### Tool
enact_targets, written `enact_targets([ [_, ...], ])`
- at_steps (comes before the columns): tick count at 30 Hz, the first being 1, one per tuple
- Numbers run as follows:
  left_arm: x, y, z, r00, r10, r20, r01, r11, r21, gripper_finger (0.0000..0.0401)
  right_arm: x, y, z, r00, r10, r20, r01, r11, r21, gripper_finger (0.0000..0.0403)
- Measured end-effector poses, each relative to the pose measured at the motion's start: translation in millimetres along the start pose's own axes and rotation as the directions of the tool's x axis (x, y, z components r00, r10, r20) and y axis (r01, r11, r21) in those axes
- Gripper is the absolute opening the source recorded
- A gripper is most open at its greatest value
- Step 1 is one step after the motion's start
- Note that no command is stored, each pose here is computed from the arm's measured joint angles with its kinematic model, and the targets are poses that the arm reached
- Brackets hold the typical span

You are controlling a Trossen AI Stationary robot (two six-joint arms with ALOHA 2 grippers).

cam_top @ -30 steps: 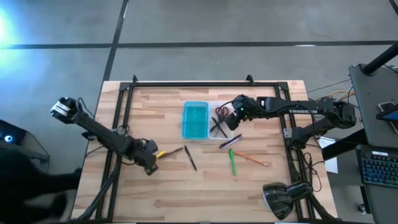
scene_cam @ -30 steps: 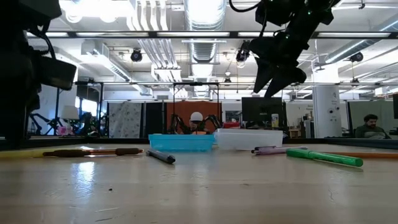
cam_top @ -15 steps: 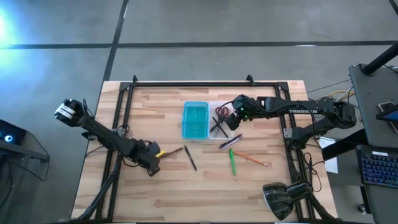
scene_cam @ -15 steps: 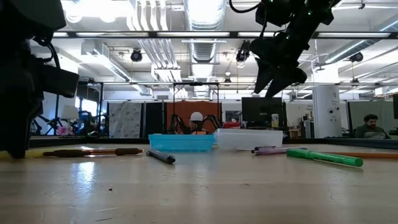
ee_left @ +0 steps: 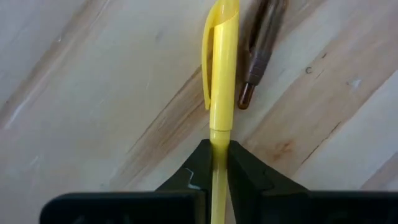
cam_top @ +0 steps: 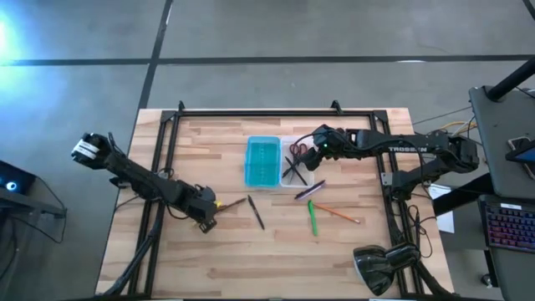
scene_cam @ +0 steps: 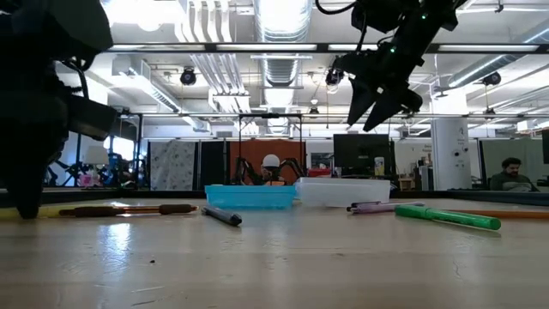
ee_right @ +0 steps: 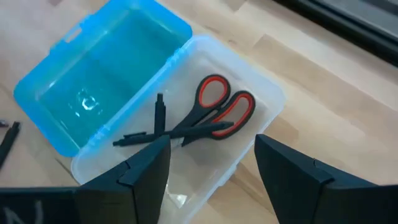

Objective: Pick & place school supplies into a supply box
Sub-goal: Put the yellow pen into the supply box

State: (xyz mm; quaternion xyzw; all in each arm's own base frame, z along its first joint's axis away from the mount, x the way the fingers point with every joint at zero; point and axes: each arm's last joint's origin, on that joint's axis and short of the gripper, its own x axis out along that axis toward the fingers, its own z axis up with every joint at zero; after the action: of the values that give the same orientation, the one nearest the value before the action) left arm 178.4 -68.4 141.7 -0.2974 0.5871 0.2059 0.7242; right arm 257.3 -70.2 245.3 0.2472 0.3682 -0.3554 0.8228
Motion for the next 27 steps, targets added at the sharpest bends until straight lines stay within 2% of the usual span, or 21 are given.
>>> enact_targets([
  [7, -27.4, 18.9, 16.2, 0.992, -0.046, 0.119, 0.059, 0.992, -0.114, 0.0012, -2.0, 0.2, 7.1, 0.999, 0.006, 0.033, -0.007, 1.0, 0.023, 0.0224],
  [13, -55.0, 33.8, 34.4, 0.951, -0.155, 0.268, 0.217, 0.952, -0.217, 0.0012, -4.3, -2.3, 9.5, 0.999, 0.005, 0.043, -0.008, 0.998, 0.06, 0.0224],
  [15, -64.0, 37.0, 45.4, 0.91, -0.22, 0.352, 0.315, 0.918, -0.241, 0.0011, -5.9, -4.0, 10.9, 0.999, 0.001, 0.054, -0.007, 0.993, 0.116, 0.0224],
  [18, -72.0, 42.2, 66.9, 0.821, -0.316, 0.475, 0.467, 0.851, -0.241, 0.0011, -9.2, -8.2, 14.2, 0.995, -0.033, 0.092, 0.009, 0.968, 0.252, 0.0224],
  [21, -72.9, 50.6, 95.6, 0.7, -0.388, 0.599, 0.601, 0.773, -0.202, 0.0011, -15.7, -13.0, 18.9, 0.987, -0.065, 0.147, 0.002, 0.919, 0.393, 0.0224],
  [23, -70.4, 58.1, 116.4, 0.631, -0.415, 0.655, 0.664, 0.726, -0.18, 0.0011, -20.0, -15.7, 21.7, 0.98, -0.083, 0.182, -0.007, 0.896, 0.444, 0.0224],
  [24, -67.7, 61.7, 126.7, 0.608, -0.422, 0.673, 0.685, 0.707, -0.175, 0.0011, -22.1, -16.6, 23.0, 0.976, -0.087, 0.198, -0.012, 0.891, 0.453, 0.0224],
  [27, -57.8, 65.8, 159.7, 0.582, -0.437, 0.687, 0.714, 0.678, -0.173, 0.0011, -28.9, -19.7, 26.2, 0.966, -0.098, 0.24, -0.026, 0.885, 0.465, 0.0224],
])
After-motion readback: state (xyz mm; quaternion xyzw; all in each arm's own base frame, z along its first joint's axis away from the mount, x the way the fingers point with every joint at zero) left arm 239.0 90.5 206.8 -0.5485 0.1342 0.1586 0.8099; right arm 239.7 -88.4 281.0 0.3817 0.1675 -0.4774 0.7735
